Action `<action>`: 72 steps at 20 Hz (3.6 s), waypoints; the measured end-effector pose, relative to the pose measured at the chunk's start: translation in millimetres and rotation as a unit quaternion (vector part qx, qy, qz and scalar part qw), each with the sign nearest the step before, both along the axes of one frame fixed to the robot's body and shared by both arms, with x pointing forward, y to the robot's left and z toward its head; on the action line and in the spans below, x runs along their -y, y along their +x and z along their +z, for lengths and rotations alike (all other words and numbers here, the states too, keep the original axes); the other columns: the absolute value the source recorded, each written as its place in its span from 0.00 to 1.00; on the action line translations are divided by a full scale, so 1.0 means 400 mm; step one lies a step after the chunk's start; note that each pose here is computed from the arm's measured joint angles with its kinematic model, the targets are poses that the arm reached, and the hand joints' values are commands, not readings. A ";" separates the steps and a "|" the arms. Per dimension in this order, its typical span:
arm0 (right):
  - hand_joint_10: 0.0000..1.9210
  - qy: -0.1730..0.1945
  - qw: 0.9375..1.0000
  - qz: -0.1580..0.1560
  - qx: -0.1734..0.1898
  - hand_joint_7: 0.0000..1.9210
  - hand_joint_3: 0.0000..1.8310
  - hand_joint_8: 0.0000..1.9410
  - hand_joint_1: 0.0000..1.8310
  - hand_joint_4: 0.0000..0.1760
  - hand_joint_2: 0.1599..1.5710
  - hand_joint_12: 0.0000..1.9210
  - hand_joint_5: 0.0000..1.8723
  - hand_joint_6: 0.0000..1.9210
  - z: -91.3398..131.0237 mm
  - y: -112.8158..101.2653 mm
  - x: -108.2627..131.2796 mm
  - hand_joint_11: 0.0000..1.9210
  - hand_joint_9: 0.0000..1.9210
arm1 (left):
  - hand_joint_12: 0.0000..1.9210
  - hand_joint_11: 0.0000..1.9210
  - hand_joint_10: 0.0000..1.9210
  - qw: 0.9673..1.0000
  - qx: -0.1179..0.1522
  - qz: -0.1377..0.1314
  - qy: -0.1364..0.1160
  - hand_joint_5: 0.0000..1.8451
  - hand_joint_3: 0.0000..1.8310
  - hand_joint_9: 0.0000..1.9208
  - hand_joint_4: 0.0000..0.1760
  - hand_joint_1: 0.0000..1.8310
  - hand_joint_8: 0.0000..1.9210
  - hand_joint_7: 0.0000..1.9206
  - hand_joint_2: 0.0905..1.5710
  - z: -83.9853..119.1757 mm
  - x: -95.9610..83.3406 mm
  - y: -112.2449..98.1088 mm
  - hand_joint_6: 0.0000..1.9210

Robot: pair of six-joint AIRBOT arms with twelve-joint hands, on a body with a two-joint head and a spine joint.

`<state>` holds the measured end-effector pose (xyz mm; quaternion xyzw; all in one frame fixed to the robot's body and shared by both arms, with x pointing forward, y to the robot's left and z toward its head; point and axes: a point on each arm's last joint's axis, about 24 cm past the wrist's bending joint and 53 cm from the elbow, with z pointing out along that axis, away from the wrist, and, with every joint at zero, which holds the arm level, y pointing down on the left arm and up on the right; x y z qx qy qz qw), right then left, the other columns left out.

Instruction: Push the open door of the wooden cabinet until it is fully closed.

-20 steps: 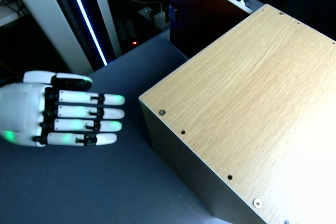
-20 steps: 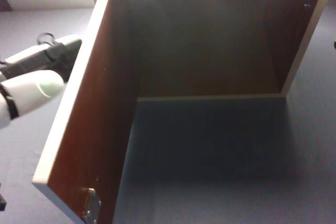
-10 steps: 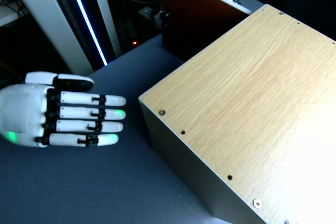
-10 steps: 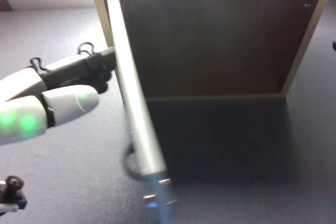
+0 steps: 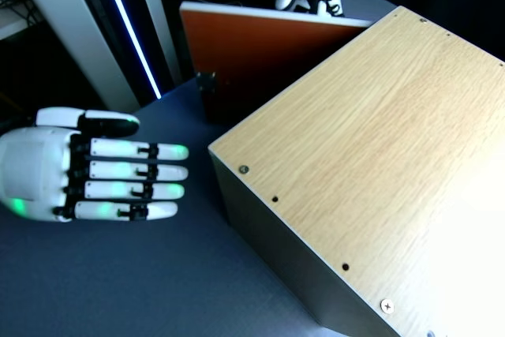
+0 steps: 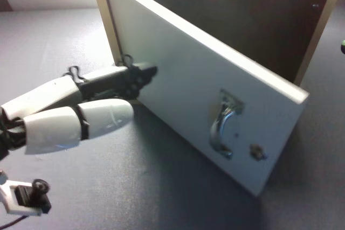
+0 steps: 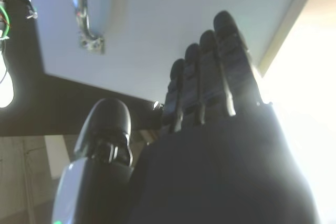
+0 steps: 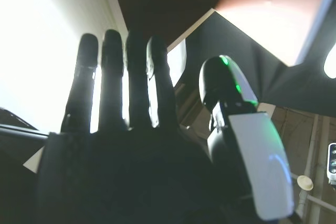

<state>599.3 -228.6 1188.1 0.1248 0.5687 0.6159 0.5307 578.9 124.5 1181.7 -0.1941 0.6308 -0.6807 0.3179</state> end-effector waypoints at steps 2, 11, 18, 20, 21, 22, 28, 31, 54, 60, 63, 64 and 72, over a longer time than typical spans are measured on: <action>0.00 0.000 1.000 0.001 -0.001 0.20 0.00 0.00 0.18 0.00 0.91 0.32 0.22 0.00 0.000 0.000 0.000 0.01 0.17 | 0.05 0.16 0.01 1.000 0.003 -0.006 0.000 0.10 0.00 0.14 0.00 0.00 0.00 0.11 0.96 0.002 0.015 0.001 0.01; 0.00 0.000 1.000 0.000 -0.002 0.20 0.00 0.00 0.14 0.00 0.90 0.33 0.22 0.00 -0.001 0.000 0.000 0.01 0.17 | 0.03 0.15 0.00 0.999 0.033 -0.041 -0.007 0.11 0.00 0.14 0.00 0.05 0.00 0.13 0.96 0.035 0.103 0.016 0.00; 0.00 0.000 1.000 0.000 -0.002 0.20 0.00 0.00 0.12 0.00 0.88 0.30 0.22 0.00 -0.002 0.001 0.000 0.00 0.16 | 0.02 0.15 0.00 0.997 0.045 -0.056 0.007 0.12 0.00 0.13 0.00 0.00 0.00 0.12 0.99 0.042 0.147 0.030 0.00; 0.00 0.000 1.000 -0.001 -0.002 0.21 0.00 0.00 0.12 0.00 0.89 0.33 0.22 0.00 -0.001 0.001 0.001 0.00 0.17 | 0.02 0.15 0.00 0.997 0.047 -0.063 0.011 0.13 0.00 0.13 0.00 0.00 0.00 0.13 0.99 0.040 0.163 0.028 0.00; 0.00 0.001 1.000 -0.002 -0.002 0.20 0.00 0.00 0.05 0.00 0.89 0.34 0.22 0.00 -0.001 0.002 0.003 0.00 0.17 | 0.03 0.17 0.00 0.996 0.051 -0.066 0.015 0.15 0.00 0.15 0.00 0.06 0.00 0.15 0.98 0.042 0.171 0.028 0.01; 0.00 0.001 1.000 -0.003 -0.002 0.20 0.00 0.00 0.02 0.00 0.88 0.35 0.21 0.00 -0.001 0.003 0.003 0.00 0.17 | 0.03 0.18 0.01 0.996 0.053 -0.067 0.010 0.16 0.00 0.16 0.00 0.08 0.00 0.16 0.97 0.049 0.176 0.029 0.00; 0.00 0.001 1.000 -0.002 -0.002 0.21 0.00 0.00 0.01 0.00 0.84 0.38 0.22 0.00 -0.001 0.002 0.002 0.00 0.18 | 0.04 0.18 0.00 0.995 0.069 -0.069 -0.007 0.17 0.00 0.17 0.00 0.20 0.00 0.17 0.93 0.083 0.203 0.047 0.00; 0.00 0.002 1.000 -0.004 -0.002 0.19 0.00 0.00 0.00 0.00 0.81 0.30 0.22 0.00 -0.001 0.004 0.004 0.00 0.14 | 0.04 0.18 0.00 0.994 0.081 -0.076 -0.014 0.17 0.00 0.17 0.00 0.15 0.00 0.17 0.95 0.103 0.221 0.050 0.00; 0.00 -0.003 1.000 -0.003 0.002 0.21 0.00 0.00 0.03 0.00 0.88 0.37 0.23 0.00 0.001 0.008 0.008 0.01 0.19 | 0.26 0.07 0.00 0.995 0.080 -0.033 -0.051 0.14 0.00 0.16 0.00 0.05 0.00 0.16 0.94 0.158 0.185 0.124 0.00; 0.00 0.002 1.000 -0.003 0.004 0.20 0.00 0.00 0.07 0.00 0.90 0.29 0.22 0.00 0.008 0.004 0.009 0.00 0.15 | 0.41 0.00 0.00 0.996 0.056 0.015 -0.069 0.16 0.00 0.15 0.00 0.00 0.00 0.14 0.92 0.136 0.021 0.071 0.00; 0.00 0.016 1.000 -0.009 0.026 0.20 0.00 0.00 0.15 0.00 0.92 0.33 0.22 0.00 0.047 -0.003 0.024 0.00 0.16 | 0.32 0.00 0.00 0.993 0.054 0.056 -0.092 0.13 0.00 0.12 0.00 0.09 0.00 0.13 0.89 0.148 -0.071 0.059 0.00; 0.00 0.020 0.999 -0.010 0.032 0.18 0.00 0.00 0.17 0.00 0.92 0.30 0.20 0.00 0.057 -0.005 0.028 0.00 0.15 | 0.14 0.00 0.00 0.992 0.052 0.068 -0.098 0.11 0.00 0.07 0.00 0.15 0.00 0.10 0.89 0.151 -0.093 0.057 0.00; 0.00 0.035 0.996 0.003 0.085 0.15 0.00 0.00 0.40 0.00 0.91 0.19 0.11 0.00 0.136 -0.017 0.010 0.07 0.14 | 0.07 0.07 0.00 0.978 0.069 0.133 -0.148 0.11 0.00 0.12 0.00 0.23 0.00 0.12 0.88 0.166 -0.225 0.009 0.00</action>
